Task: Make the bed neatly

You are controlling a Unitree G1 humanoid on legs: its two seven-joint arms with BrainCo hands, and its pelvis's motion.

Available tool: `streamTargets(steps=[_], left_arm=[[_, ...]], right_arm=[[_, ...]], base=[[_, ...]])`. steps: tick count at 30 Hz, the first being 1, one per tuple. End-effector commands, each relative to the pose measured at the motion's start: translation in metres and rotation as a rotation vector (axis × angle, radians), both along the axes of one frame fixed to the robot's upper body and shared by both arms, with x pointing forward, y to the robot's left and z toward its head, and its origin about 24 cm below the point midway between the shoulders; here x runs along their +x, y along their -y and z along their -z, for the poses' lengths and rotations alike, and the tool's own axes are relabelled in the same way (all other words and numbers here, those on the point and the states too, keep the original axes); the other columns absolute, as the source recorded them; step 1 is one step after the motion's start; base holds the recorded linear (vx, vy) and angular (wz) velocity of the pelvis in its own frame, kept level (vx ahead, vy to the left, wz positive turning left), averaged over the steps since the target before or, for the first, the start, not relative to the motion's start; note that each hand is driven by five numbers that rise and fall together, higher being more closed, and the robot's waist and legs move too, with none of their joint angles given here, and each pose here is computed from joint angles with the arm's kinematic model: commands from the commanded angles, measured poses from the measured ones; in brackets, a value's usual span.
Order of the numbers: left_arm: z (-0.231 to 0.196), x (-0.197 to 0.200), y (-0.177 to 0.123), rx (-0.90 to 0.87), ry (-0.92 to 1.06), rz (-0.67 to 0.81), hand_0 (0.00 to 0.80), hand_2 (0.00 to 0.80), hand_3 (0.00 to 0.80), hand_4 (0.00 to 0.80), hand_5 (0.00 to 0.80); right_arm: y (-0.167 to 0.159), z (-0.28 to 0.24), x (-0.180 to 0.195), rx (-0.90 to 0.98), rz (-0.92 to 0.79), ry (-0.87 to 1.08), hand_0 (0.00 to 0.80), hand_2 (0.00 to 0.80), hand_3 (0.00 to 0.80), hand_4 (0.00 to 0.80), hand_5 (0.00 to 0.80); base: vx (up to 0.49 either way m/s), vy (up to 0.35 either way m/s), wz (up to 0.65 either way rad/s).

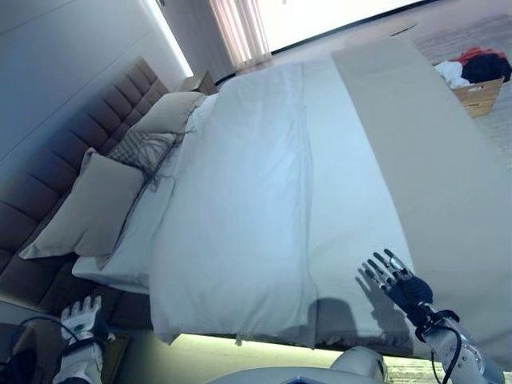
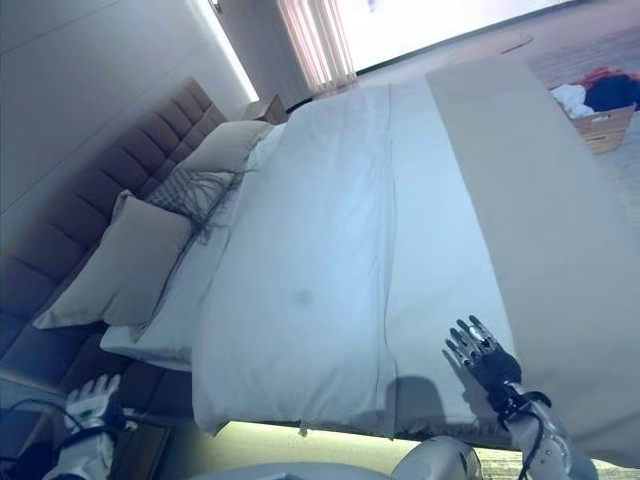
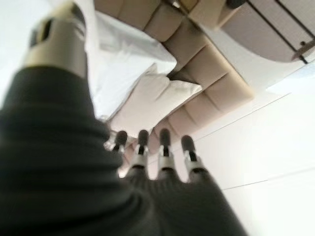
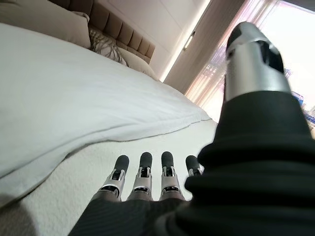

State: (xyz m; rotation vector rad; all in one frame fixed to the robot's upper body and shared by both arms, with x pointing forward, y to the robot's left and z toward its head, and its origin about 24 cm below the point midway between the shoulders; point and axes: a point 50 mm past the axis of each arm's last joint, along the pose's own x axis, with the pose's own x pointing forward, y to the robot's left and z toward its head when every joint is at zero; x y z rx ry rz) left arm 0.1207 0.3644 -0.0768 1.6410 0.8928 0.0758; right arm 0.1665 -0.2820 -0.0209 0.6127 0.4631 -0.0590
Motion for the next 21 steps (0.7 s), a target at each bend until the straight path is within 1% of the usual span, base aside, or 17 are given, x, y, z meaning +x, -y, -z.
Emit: streamTargets(steps=[1,4,6,10,12,16,21], left_arm=[[-0.056,0.026,-0.047,0.11,0.237,-0.081,0.0,0.0,0.0,0.0,0.0],[-0.059,0.04,-0.036,0.034,0.349,-0.054,0.0,0.0,0.0,0.0,0.0],[-0.062,0.048,-0.03,-0.054,0.452,-0.064,0.0,0.0,0.0,0.0,0.0],[-0.074,0.071,-0.011,-0.307,0.687,-0.089,0.0,0.0,0.0,0.0,0.0],[-0.075,0.081,0.005,-0.483,0.768,-0.09,0.0,0.0,0.0,0.0,0.0],[-0.065,0.092,0.045,-0.808,0.772,-0.053,0.0,0.0,0.0,0.0,0.0],[-0.062,0.095,0.074,-1.11,0.759,-0.062,0.0,0.0,0.0,0.0,0.0]], right_arm=[[-0.019,-0.016,0.023,0.074,0.006,0.168,0.0,0.0,0.0,0.0,0.0],[-0.026,-0.012,0.025,0.096,0.009,0.175,0.0,0.0,0.0,0.0,0.0],[-0.031,-0.009,0.026,0.116,0.019,0.181,0.0,0.0,0.0,0.0,0.0],[-0.042,0.0,0.024,0.15,0.041,0.198,0.0,0.0,0.0,0.0,0.0],[-0.048,0.005,0.022,0.171,0.052,0.206,0.0,0.0,0.0,0.0,0.0],[-0.059,0.015,0.02,0.161,0.066,0.202,0.0,0.0,0.0,0.0,0.0],[-0.065,0.026,0.021,0.123,0.077,0.152,0.0,0.0,0.0,0.0,0.0]], base=[[-0.071,-0.071,-0.01],[-0.072,-0.113,0.02],[-0.066,-0.173,0.06],[-0.074,-0.222,0.07],[-0.079,-0.25,0.06],[-0.049,-0.25,0.02],[-0.043,-0.179,0.03]])
